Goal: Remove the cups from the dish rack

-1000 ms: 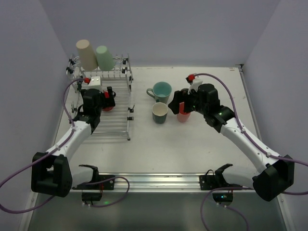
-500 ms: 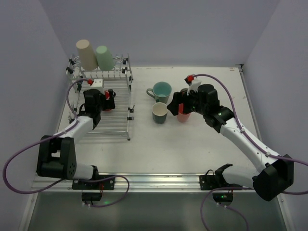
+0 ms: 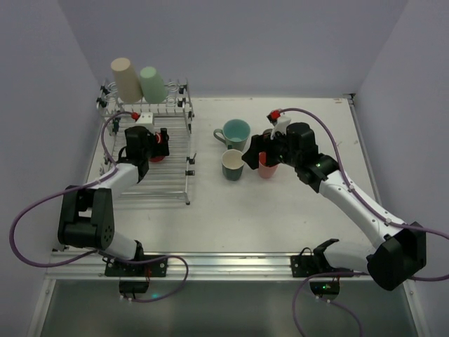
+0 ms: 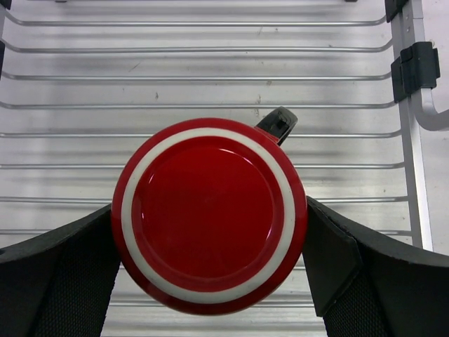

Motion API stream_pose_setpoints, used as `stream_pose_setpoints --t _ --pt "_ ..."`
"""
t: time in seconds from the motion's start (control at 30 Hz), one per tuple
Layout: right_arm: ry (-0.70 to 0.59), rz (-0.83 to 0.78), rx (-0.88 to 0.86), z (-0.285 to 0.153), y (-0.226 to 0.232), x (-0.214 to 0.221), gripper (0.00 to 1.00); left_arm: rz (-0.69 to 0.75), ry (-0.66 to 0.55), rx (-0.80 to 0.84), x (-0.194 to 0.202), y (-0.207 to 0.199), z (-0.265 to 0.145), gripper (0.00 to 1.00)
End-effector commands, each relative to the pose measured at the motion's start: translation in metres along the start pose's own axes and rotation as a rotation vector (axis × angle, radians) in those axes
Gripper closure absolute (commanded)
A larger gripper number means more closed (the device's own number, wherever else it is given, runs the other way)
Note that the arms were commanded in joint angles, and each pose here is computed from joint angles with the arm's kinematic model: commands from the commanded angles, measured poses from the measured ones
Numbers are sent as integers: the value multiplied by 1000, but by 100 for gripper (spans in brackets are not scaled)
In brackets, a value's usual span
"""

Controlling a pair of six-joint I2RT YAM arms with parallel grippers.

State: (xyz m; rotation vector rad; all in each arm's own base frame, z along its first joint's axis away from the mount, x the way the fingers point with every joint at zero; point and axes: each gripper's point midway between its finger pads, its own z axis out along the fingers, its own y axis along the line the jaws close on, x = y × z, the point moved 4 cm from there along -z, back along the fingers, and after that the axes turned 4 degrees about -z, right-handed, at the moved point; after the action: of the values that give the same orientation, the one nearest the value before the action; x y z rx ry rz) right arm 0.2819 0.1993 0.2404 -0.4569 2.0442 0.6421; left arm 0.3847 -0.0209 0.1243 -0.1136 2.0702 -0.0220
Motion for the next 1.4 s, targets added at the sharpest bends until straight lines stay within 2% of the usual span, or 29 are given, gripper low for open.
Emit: stream_pose_setpoints --t 0.0,0.07,0.1,0.17,0.2,0.3,0.4,0.5,0.73,0.93,1.0,1.07,1.1,1.2,1.37 --pt "-38 -2 -30 1 5 -10 1 17 -99 2 -29 0 7 1" --pt "-44 -3 -28 -1 4 -10 1 15 -94 3 -26 0 8 5" --pt "-45 -2 -29 -2 5 -10 1 12 -91 4 -25 0 7 12" --pt "-55 -4 -32 -4 6 -12 1 2 -85 1 -21 1 5 20" --pt "-57 -2 -36 -5 7 -12 1 -3 -92 2 -23 1 1 30" --pt "-72 1 -58 -10 12 -15 1 -34 -101 5 -25 0 -10 46" --pt "-103 5 -74 -17 15 -18 1 -66 -143 28 -36 -3 -30 56" --pt "-140 36 -99 -24 21 -21 2 -101 -195 87 -49 -11 -53 62" --pt "-287 210 -317 -46 59 -40 4 -200 -321 277 -67 -40 -118 69" --pt "-397 314 -468 -65 90 -40 7 -290 -400 564 -77 -82 -184 73" --pt "-391 324 -531 -67 108 -30 9 -331 -442 708 -86 -102 -212 73" --pt "-438 310 -617 -75 129 -31 10 -359 -464 834 -91 -117 -235 74" --pt "-415 311 -630 -73 133 -25 11 -375 -465 868 -93 -121 -241 75" --pt "-470 300 -739 -78 147 -32 13 -426 -487 995 -100 -130 -260 75" --pt "-447 306 -787 -71 157 -36 16 -510 -556 1119 -110 -132 -288 76"
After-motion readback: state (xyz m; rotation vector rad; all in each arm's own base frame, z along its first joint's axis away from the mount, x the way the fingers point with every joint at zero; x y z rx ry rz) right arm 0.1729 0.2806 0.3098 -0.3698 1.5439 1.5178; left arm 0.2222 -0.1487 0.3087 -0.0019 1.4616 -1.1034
